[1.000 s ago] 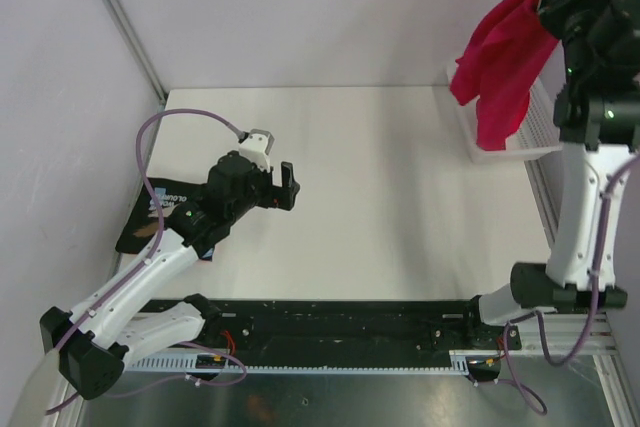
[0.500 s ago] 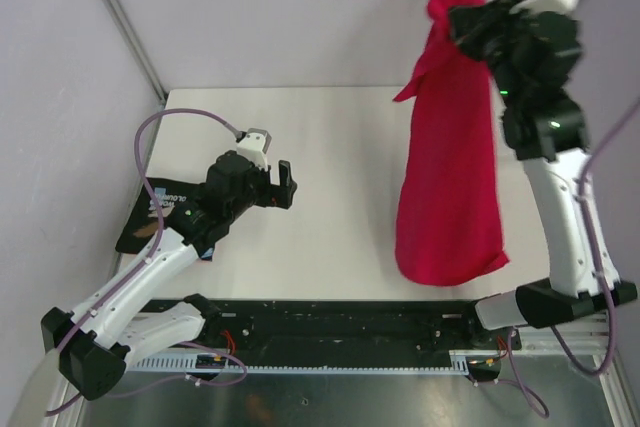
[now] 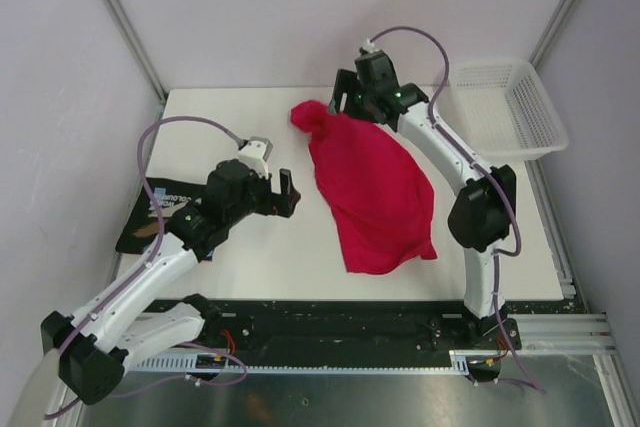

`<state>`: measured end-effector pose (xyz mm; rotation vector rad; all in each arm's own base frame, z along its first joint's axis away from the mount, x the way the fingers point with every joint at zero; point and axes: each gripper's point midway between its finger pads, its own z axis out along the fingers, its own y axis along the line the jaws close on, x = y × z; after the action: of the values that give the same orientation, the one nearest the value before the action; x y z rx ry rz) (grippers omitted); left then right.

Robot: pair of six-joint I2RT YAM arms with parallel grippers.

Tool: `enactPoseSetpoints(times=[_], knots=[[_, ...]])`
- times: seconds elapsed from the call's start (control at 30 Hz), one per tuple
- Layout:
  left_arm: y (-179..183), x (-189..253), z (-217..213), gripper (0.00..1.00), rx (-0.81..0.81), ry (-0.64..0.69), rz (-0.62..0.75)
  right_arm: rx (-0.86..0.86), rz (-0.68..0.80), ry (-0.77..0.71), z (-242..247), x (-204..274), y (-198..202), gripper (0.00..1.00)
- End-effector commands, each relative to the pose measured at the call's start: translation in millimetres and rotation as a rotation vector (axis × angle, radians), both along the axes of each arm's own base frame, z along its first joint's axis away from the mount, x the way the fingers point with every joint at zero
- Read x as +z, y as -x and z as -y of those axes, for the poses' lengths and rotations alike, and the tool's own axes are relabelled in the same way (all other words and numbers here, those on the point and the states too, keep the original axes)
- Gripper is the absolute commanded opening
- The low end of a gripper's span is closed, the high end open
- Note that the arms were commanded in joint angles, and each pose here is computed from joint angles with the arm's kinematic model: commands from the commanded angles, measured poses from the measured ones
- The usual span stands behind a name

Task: Fold and stack the t-shirts
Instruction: Move the tshirt to the center of the board, then flatten out the tshirt

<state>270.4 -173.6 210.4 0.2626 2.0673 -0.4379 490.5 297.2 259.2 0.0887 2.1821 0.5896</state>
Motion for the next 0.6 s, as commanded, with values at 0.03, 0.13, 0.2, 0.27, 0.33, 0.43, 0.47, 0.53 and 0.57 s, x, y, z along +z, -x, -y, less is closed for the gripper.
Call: enactPoseSetpoints(times=[0.03,0.13,0.2,0.27,0.33,0.43,0.47,0.53,0.57], knots=[[28,-7,29,0.99,-0.106,0.127,-0.077,-0.035,0.056,-0.014,45,39,36,0.81],[46,-20,60,0.99,-0.174,0.115,-0.121,-0.118,0.013,-0.047,90,20,60,0.81],[58,-27,85,0.99,-0.228,0.107,-0.148,-0.184,0.000,-0.076,121,12,77,0.79],[70,-35,114,0.99,-0.291,0.101,-0.180,-0.246,-0.029,-0.080,150,-3,97,0.78],[80,-43,146,0.99,-0.355,0.086,-0.212,-0.312,-0.048,-0.068,178,-13,114,0.77],[86,-56,192,0.97,-0.433,0.053,-0.250,-0.421,-0.048,-0.063,223,-17,137,0.76],[88,-61,209,0.96,-0.464,0.046,-0.268,-0.449,-0.049,-0.067,235,-18,143,0.76],[89,-69,239,0.94,-0.508,0.040,-0.295,-0.491,-0.050,-0.076,254,-19,155,0.76],[89,-73,253,0.93,-0.525,0.039,-0.305,-0.510,-0.053,-0.079,263,-21,161,0.76]])
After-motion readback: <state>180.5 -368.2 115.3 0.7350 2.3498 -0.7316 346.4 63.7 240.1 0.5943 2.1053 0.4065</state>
